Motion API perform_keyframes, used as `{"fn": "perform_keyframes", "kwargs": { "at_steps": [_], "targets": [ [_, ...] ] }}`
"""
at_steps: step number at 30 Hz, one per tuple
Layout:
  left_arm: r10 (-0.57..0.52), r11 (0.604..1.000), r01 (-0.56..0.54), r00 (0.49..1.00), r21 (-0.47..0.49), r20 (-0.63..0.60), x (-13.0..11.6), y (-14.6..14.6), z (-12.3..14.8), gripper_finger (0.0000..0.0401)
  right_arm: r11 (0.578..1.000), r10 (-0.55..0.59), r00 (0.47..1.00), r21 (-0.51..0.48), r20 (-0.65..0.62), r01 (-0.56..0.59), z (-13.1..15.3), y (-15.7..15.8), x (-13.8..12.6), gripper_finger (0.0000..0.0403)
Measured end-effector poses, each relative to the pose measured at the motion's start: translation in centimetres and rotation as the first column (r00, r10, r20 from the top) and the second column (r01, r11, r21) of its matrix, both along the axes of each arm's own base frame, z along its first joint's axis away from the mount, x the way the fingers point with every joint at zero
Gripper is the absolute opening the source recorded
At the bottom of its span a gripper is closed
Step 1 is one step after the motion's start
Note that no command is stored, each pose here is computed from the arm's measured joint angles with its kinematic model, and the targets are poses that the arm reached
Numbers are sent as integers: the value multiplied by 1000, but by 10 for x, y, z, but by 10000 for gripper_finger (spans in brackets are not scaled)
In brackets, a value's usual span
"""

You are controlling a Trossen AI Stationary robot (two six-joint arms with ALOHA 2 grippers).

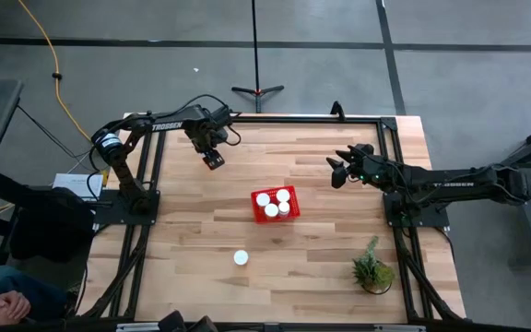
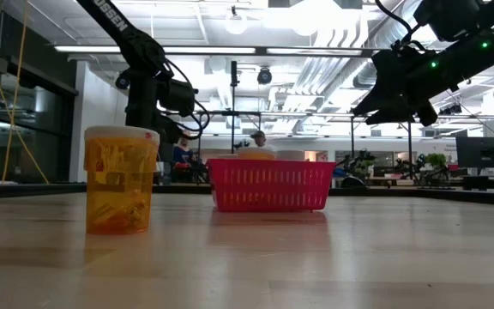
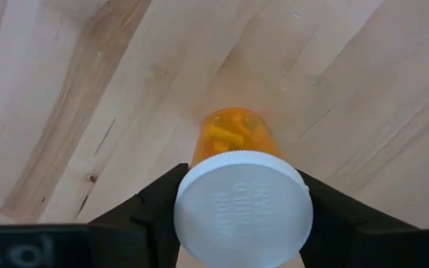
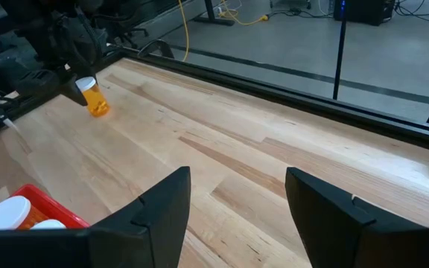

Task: Pick and place pill bottles into a basket
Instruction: Put the orange medicine bottle into the bin

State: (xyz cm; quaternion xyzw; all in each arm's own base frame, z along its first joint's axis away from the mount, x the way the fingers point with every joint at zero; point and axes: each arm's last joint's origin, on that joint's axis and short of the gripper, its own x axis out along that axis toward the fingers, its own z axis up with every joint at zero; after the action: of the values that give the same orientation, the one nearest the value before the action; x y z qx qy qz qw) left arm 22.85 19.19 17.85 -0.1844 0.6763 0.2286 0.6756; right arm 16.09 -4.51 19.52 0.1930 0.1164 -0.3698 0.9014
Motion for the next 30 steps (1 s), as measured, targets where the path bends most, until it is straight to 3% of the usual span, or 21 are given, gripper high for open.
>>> {"fn": "perform_keyframes", "kwargs": {
  "at_steps": [10, 15, 23, 30],
  "targets": [
    [-45, 999, 45, 998, 8, 43, 17, -5, 21, 250, 1000, 0, 1000, 0, 0, 0, 0, 0, 0, 211],
    [-119, 992, 115, 989, 49, 92, 38, -17, 38, 231, 1000, 0, 1000, 0, 0, 0, 0, 0, 0, 211],
    [-254, 965, 235, 950, 119, 180, 74, -50, 73, 250, 1000, 0, 1000, 0, 0, 0, 0, 0, 0, 211],
    [-353, 934, 314, 889, 171, 292, 102, -87, 107, 229, 1000, 0, 1000, 0, 0, 0, 0, 0, 0, 211]
  ]
}}
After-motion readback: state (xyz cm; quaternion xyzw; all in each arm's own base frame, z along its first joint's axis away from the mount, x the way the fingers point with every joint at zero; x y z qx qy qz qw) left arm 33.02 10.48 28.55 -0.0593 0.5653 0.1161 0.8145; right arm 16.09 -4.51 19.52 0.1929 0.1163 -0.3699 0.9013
